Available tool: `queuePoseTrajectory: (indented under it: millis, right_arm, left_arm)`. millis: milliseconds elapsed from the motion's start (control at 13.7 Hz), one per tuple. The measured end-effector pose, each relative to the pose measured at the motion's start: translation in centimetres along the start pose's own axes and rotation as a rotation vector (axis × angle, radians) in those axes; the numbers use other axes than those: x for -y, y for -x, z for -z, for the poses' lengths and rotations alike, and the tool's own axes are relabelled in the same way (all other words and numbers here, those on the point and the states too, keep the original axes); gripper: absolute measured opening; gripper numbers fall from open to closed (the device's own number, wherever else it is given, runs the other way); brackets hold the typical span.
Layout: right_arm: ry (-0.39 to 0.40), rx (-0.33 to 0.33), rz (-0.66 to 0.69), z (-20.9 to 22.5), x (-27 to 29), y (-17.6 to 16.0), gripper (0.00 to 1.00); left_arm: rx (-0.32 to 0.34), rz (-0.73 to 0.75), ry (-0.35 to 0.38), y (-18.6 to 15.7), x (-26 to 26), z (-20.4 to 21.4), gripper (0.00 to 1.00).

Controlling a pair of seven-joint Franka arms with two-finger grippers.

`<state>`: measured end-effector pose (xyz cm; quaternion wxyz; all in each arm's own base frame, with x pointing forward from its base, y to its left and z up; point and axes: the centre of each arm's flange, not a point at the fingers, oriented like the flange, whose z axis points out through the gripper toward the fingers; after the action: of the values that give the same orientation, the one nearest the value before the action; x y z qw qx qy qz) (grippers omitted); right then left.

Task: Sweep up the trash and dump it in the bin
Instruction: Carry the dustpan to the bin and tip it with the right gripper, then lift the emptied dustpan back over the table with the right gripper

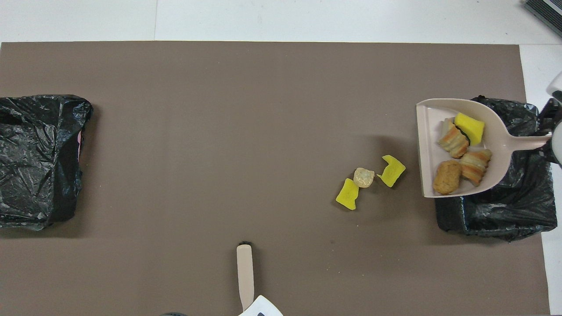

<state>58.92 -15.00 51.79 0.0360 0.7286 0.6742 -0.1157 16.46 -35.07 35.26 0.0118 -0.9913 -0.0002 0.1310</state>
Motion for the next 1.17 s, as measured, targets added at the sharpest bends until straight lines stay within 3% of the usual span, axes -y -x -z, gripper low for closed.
queuePoseTrajectory:
  millis: [219,437,656,874,1166]
  right_arm:
    - [-0.012,0.124,-0.030,-0.7,0.7,4.8,0.32]
    - [0.020,0.301,-0.016,-0.6,0.6,6.6,0.32]
    - [0.045,0.447,-0.100,-1.3,1.5,6.2,0.32]
    - [0.080,0.572,-0.156,-1.4,3.1,3.6,0.32]
    - [0.127,0.649,-0.173,-0.5,3.9,1.8,0.32]
  left_arm:
    - [0.026,0.024,0.026,0.0,-0.1,0.1,0.26]
    - [0.029,0.021,0.031,-0.1,-0.1,0.1,0.26]
    - [0.032,-0.026,0.032,-0.3,0.0,0.0,0.26]
    - [0.034,-0.049,0.035,-0.7,0.3,0.1,0.26]
    - [0.035,-0.048,0.036,-0.9,0.4,0.1,0.26]
